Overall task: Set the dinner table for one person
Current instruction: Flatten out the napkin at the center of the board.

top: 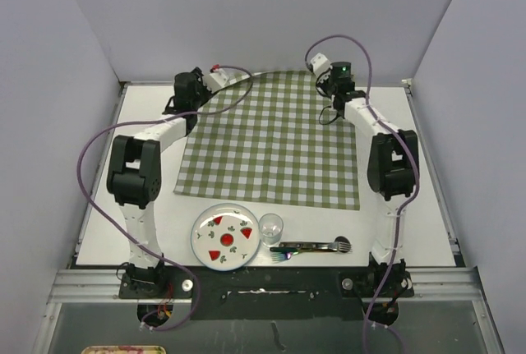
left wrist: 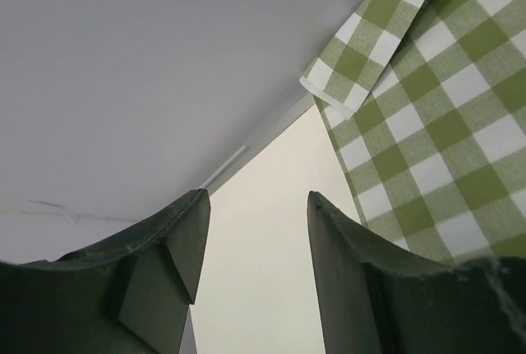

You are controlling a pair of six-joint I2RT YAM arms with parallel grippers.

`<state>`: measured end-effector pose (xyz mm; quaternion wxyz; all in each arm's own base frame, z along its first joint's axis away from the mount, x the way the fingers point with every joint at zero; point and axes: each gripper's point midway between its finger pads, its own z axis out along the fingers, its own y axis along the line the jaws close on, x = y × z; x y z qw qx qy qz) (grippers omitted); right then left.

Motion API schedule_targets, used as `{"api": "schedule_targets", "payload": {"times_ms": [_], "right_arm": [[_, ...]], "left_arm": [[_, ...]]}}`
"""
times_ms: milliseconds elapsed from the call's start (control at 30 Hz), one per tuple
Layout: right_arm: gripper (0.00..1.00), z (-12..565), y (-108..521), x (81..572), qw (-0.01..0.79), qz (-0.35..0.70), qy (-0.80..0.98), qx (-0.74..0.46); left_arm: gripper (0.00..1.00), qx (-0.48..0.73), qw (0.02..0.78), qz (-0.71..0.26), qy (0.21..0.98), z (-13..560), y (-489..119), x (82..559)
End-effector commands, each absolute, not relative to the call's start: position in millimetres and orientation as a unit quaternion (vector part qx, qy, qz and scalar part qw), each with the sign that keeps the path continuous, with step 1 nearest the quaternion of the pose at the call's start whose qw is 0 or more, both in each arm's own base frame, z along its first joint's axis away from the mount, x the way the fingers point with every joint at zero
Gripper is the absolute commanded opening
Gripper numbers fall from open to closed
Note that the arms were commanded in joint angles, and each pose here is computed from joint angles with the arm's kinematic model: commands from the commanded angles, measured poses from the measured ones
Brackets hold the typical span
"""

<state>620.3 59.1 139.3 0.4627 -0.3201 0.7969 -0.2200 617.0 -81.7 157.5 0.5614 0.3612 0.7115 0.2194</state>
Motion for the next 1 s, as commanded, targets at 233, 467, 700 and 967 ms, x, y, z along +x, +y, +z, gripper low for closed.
{"api": "schedule_targets", "payload": {"times_ms": [233,467,700,967], "right_arm": [[0.0,172.9,93.4,524.8,0.415,0.002,0.845,-0.337],[0.0,140.1,107.6,481.1,0.343,0.073,0.863,-0.365],[0.0,131.8,114.7,471.0,0.318,0.106,0.869,-0.365],[0.0,128.5,122.5,479.9,0.31,0.125,0.868,-0.366]], "left_arm": [[0.46,0.305,0.509,0.093,0.8,135.4,-68.1,525.9],[0.39,0.318,0.48,0.02,0.817,104.3,-82.8,492.6],[0.39,0.314,0.462,-0.016,0.829,89.3,-90.1,476.1],[0.38,0.319,0.437,-0.019,0.841,64.0,-84.4,459.4]]}}
